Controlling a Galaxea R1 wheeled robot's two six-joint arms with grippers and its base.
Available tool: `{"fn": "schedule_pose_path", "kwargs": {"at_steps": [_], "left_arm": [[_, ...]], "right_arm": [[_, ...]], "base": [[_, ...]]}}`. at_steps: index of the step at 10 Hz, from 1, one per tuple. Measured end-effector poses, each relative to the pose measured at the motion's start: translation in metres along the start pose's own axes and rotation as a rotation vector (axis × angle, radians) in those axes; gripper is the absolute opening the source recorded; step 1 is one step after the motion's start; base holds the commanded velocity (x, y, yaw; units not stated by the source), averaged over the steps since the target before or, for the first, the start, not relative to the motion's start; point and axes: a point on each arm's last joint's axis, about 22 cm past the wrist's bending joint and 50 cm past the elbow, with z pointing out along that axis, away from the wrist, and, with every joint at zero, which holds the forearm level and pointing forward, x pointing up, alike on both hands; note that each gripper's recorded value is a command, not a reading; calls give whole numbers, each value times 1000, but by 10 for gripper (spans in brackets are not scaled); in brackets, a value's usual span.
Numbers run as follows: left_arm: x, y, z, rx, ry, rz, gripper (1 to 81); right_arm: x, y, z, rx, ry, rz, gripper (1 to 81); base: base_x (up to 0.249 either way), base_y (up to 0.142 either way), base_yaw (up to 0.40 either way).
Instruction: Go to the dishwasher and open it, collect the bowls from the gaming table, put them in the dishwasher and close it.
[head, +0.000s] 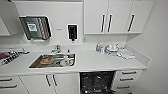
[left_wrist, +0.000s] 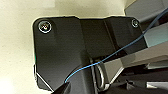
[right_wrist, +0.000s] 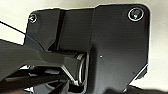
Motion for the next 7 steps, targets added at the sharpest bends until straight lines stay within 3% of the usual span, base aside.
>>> {"fn": "schedule_pose_path", "kwargs": {"at_steps": [4, 5, 7], "left_arm": [[14, 2, -8, 8, 80, 31, 811], [11, 3, -10, 8, 88, 34, 811], [-9, 6, -12, 6, 68, 27, 811]], "right_arm": [[10, -2, -9, -8, 77, -27, 811], [7, -3, -10, -10, 83, -29, 811], [-8, -4, -11, -10, 70, -26, 811]], "base": [[0, 0, 0], [0, 0, 0], [0, 0, 0]]}}
